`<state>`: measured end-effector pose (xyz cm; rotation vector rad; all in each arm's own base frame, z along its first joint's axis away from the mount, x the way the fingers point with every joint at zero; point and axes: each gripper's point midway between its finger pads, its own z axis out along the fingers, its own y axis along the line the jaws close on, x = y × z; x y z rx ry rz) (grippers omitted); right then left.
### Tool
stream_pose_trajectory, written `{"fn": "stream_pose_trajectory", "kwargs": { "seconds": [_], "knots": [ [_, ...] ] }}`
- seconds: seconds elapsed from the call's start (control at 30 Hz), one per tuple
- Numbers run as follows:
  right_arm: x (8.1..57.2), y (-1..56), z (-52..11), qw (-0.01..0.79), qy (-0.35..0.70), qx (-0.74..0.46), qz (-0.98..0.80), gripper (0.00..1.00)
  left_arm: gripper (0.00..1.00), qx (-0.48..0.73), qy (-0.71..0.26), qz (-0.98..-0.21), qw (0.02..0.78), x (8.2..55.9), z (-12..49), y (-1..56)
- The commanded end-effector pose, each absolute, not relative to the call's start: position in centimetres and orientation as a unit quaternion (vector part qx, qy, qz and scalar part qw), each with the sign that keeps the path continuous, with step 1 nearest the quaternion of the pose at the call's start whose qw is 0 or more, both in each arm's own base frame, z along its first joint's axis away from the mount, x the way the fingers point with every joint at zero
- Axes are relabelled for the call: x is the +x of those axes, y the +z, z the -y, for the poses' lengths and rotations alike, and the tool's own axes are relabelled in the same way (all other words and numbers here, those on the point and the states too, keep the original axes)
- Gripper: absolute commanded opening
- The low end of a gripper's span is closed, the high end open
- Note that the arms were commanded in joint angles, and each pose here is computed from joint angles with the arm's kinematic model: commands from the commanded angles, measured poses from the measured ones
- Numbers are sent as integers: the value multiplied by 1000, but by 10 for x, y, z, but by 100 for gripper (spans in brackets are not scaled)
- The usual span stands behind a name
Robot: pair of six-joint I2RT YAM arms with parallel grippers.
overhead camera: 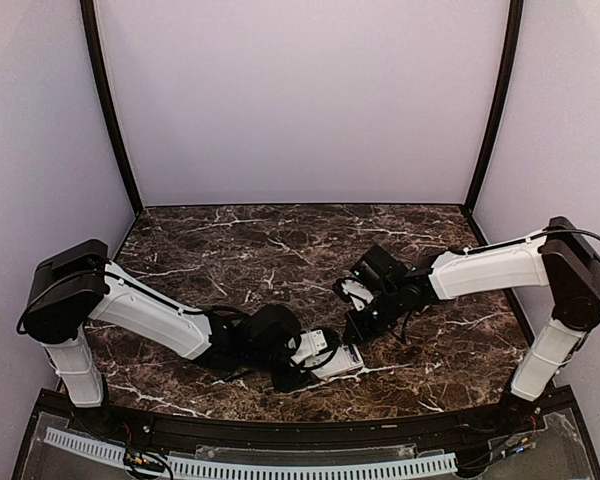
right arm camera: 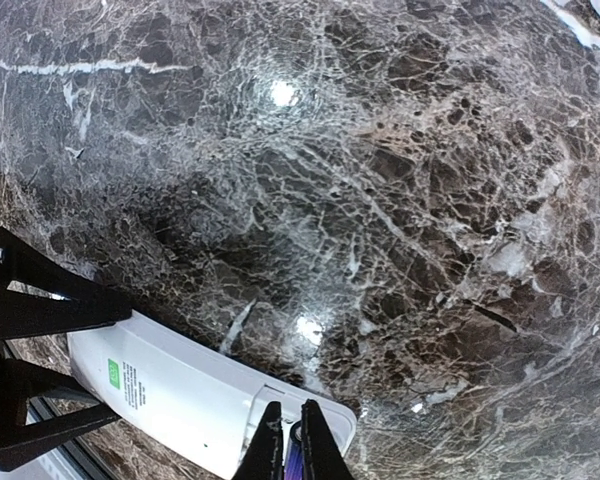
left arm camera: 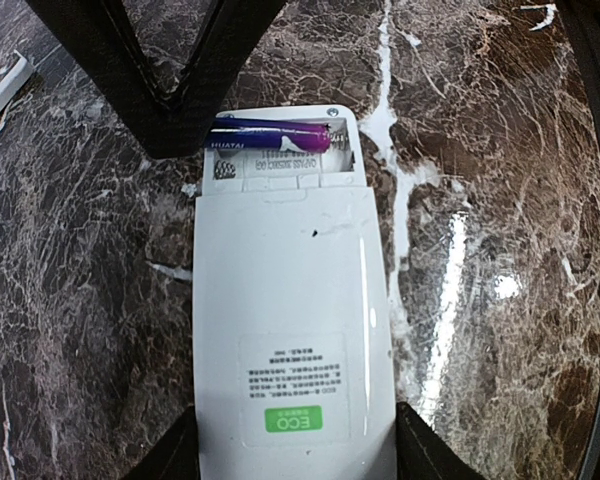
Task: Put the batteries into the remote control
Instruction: Load the battery into the battery compartment.
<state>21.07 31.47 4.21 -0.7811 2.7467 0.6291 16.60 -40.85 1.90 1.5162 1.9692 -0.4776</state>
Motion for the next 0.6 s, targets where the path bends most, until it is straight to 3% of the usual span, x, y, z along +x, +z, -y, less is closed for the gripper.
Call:
{"fn": "stream_pose_trajectory", "kwargs": {
  "seconds": [0.0,0.57],
  "knots": [
    [203,33,-308,99,190,-275,-937,6,37,598,-115,-761,225,153,369,-29],
    [185,20,-294,81,161,-277,-944,4,36,597,-111,-762,224,154,369,-31]
  ]
}}
